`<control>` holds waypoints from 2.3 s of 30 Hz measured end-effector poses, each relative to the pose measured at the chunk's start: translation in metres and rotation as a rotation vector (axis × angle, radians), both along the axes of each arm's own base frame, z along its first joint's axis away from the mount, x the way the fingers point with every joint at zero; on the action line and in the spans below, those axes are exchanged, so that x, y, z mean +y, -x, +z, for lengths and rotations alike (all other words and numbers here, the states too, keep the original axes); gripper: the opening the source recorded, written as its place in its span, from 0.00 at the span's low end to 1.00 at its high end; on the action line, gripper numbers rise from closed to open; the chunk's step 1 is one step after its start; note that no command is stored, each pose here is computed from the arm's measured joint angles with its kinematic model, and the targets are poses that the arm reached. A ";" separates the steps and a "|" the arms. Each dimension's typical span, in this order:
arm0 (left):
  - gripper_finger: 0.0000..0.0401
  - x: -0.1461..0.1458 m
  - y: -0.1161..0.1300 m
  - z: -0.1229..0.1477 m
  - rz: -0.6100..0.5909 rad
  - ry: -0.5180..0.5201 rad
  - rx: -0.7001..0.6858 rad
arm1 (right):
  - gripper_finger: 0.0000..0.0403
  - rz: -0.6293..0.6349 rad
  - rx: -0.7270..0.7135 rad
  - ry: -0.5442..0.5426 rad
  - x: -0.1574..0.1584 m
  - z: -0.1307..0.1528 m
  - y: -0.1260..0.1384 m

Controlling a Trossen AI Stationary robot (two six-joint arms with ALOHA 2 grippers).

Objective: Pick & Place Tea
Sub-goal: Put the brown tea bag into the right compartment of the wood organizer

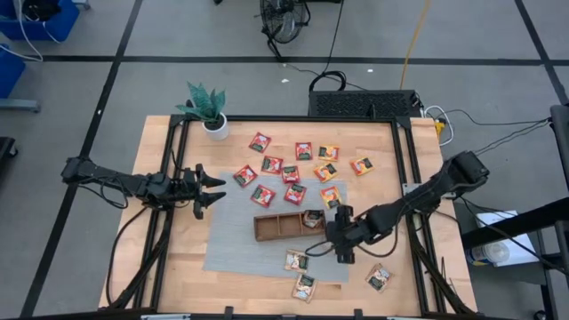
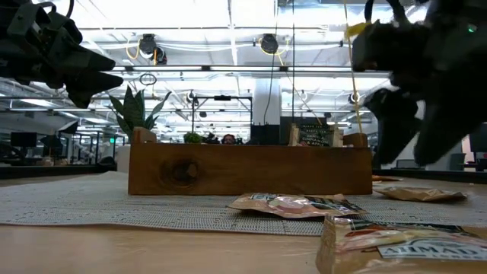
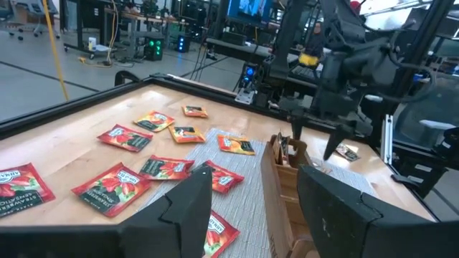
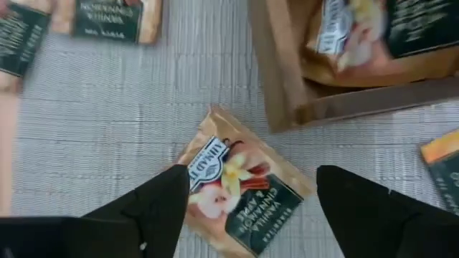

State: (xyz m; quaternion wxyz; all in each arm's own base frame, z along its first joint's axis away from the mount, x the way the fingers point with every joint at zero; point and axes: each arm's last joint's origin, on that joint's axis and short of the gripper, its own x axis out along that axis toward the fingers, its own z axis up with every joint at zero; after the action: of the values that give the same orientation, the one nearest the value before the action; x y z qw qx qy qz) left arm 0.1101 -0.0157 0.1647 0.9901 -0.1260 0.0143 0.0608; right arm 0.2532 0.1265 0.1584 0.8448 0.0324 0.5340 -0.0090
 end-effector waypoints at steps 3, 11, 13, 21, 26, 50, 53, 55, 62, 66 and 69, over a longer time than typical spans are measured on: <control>0.51 0.000 0.000 0.000 0.000 0.000 0.000 | 0.70 0.005 0.019 0.005 0.003 -0.010 -0.004; 0.51 0.000 0.000 0.000 0.000 0.000 0.000 | 0.67 0.018 0.111 0.009 0.006 -0.035 -0.008; 0.51 0.000 0.000 0.000 0.000 0.000 0.000 | 0.67 0.020 0.154 0.022 0.006 -0.039 -0.006; 0.51 0.000 0.000 0.000 0.001 0.000 0.000 | 0.55 -0.011 0.201 0.029 0.003 -0.040 -0.001; 0.51 0.000 0.000 0.000 0.000 0.000 0.000 | 0.34 -0.011 0.171 0.017 0.003 -0.032 0.000; 0.51 0.000 0.000 0.000 0.000 0.000 0.000 | 0.00 0.100 -0.104 0.360 0.000 0.077 -0.007; 0.51 0.000 0.000 0.000 0.000 0.000 0.000 | 0.00 0.174 -0.147 0.500 0.003 0.091 -0.020; 0.51 0.000 0.000 0.000 0.000 0.000 0.000 | 0.00 0.228 -0.127 0.569 0.003 0.090 -0.028; 0.51 0.000 0.000 0.000 0.001 0.000 0.000 | 0.00 0.426 0.048 0.726 0.009 0.046 -0.062; 0.51 0.000 0.000 0.000 0.000 0.000 0.000 | 0.00 0.482 0.175 0.809 0.014 0.025 -0.073; 0.51 0.000 0.000 0.000 0.000 0.000 0.000 | 0.00 0.488 0.229 0.826 0.016 0.021 -0.077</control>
State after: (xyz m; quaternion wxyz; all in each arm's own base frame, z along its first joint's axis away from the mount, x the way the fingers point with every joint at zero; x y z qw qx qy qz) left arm 0.1101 -0.0157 0.1647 0.9900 -0.1260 0.0142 0.0609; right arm 0.3301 0.1424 0.1792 0.7005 -0.4325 0.5671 -0.0253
